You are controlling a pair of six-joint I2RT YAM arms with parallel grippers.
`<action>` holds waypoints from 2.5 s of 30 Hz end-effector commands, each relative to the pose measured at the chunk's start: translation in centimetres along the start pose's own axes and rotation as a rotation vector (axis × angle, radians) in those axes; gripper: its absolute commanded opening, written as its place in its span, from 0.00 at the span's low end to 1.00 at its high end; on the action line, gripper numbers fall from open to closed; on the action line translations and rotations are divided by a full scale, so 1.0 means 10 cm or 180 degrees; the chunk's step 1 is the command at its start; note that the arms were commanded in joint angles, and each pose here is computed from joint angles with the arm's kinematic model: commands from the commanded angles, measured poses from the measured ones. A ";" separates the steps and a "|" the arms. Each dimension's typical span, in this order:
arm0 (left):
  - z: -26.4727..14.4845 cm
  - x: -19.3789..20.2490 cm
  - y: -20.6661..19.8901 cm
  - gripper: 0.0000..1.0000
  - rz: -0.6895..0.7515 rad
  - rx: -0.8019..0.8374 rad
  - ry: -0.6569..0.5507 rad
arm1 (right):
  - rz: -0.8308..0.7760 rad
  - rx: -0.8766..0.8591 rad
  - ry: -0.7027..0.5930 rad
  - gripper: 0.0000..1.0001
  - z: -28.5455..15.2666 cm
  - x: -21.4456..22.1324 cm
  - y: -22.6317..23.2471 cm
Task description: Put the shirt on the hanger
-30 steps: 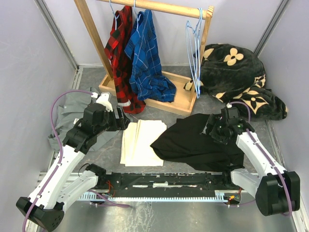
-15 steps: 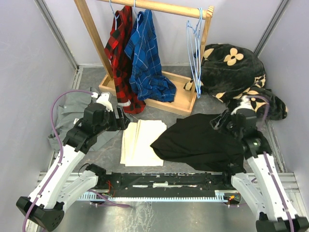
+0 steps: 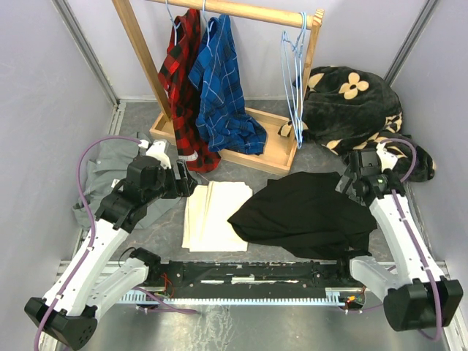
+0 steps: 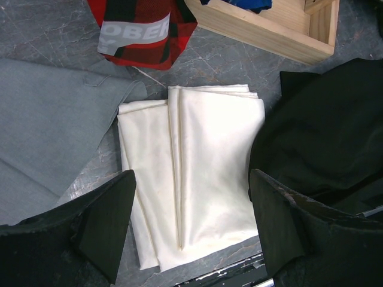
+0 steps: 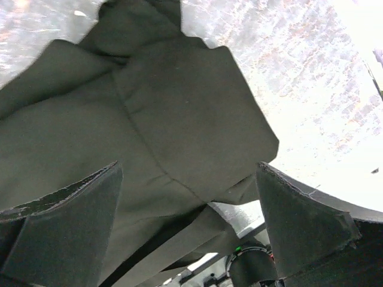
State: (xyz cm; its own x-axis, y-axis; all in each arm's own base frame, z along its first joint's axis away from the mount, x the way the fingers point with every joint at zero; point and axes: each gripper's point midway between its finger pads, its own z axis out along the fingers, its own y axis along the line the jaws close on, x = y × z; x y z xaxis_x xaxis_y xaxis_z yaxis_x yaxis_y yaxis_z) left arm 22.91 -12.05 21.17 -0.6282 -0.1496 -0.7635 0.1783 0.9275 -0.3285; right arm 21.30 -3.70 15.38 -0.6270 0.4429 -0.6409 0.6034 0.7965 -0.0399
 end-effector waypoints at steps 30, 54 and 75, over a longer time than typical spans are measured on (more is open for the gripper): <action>-0.09 -0.16 -0.12 0.83 0.0096 0.0178 -0.0157 | 0.0574 -0.2316 -0.0260 0.00 -0.48 -0.48 0.84; -0.05 -0.16 -0.14 0.83 0.0073 0.0204 -0.0168 | -0.0266 -0.1494 -0.1894 0.00 -2.34 -2.29 0.09; -0.03 -0.12 -0.07 0.83 -0.0159 0.0079 -0.0183 | -0.1210 -0.2429 -0.1051 0.51 -1.81 -0.09 2.08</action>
State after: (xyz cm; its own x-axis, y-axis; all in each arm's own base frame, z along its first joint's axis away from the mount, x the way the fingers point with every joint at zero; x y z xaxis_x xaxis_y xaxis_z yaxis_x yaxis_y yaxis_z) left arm 22.94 -12.39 21.56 -0.6232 -0.1728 -0.7627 0.1793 0.9177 -0.3544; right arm 23.44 23.81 24.99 -0.6067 -0.1919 -0.7715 -0.4082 0.9079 0.0952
